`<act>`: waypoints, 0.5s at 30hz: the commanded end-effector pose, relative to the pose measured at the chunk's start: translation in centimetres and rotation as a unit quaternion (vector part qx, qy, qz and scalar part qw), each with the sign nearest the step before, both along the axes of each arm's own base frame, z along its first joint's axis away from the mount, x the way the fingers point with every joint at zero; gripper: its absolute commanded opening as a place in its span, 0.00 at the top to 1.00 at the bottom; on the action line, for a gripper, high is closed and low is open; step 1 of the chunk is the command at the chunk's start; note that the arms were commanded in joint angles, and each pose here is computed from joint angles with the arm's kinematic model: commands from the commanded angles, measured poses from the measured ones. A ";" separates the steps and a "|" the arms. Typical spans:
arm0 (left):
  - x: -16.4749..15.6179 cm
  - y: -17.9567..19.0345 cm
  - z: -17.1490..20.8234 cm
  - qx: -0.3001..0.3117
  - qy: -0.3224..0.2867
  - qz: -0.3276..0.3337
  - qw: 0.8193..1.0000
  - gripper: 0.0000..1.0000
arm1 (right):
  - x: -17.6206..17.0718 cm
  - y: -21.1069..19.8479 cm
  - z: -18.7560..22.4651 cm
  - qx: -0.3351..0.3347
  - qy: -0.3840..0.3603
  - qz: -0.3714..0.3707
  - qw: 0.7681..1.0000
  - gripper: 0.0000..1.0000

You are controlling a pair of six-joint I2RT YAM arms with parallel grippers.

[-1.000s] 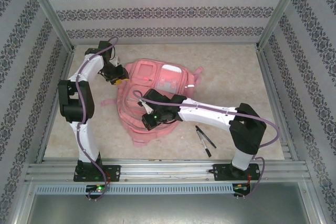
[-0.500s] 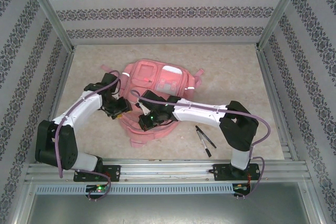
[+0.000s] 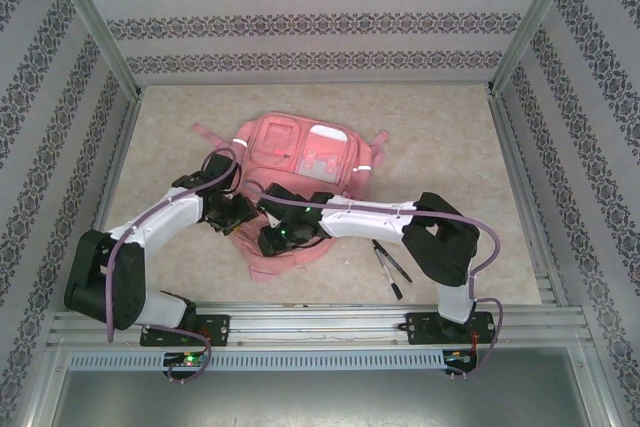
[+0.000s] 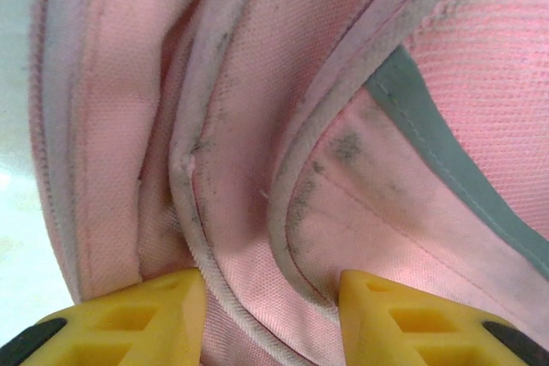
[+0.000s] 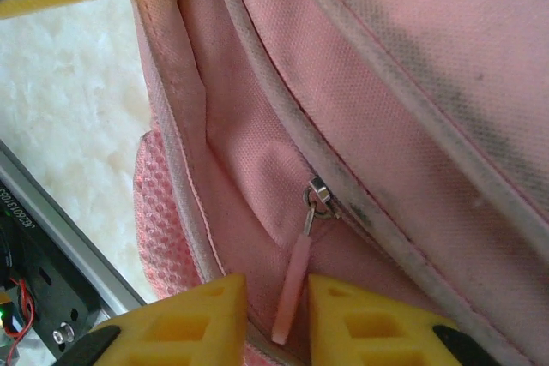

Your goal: Pack books, pencil case, and school supplies into a backpack

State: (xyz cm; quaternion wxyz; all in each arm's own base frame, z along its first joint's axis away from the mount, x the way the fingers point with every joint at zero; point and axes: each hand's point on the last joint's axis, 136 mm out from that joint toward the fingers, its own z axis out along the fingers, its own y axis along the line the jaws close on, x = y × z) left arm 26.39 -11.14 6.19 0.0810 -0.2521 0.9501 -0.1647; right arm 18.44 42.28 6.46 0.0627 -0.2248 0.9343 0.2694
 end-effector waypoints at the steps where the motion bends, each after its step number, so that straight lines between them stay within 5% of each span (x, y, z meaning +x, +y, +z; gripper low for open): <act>1: -0.7 0.2 -0.5 0.007 0.001 0.009 1.000 0.56 | -0.7 -0.1 -1.6 -0.033 0.020 -0.023 0.999 0.73; 7: -0.8 -0.1 -1.2 -0.002 0.007 0.008 1.000 0.57 | -1.2 -0.5 -4.0 -0.094 0.024 -0.055 0.994 0.72; 11: -0.8 0.5 -1.8 0.021 0.009 0.003 1.000 0.62 | -0.8 -0.8 -3.6 -0.099 0.010 -0.068 0.993 1.00; 15: -0.9 1.3 -3.1 0.058 0.032 -0.020 0.998 0.92 | -0.6 -1.2 -1.5 -0.081 -0.011 -0.067 0.994 1.00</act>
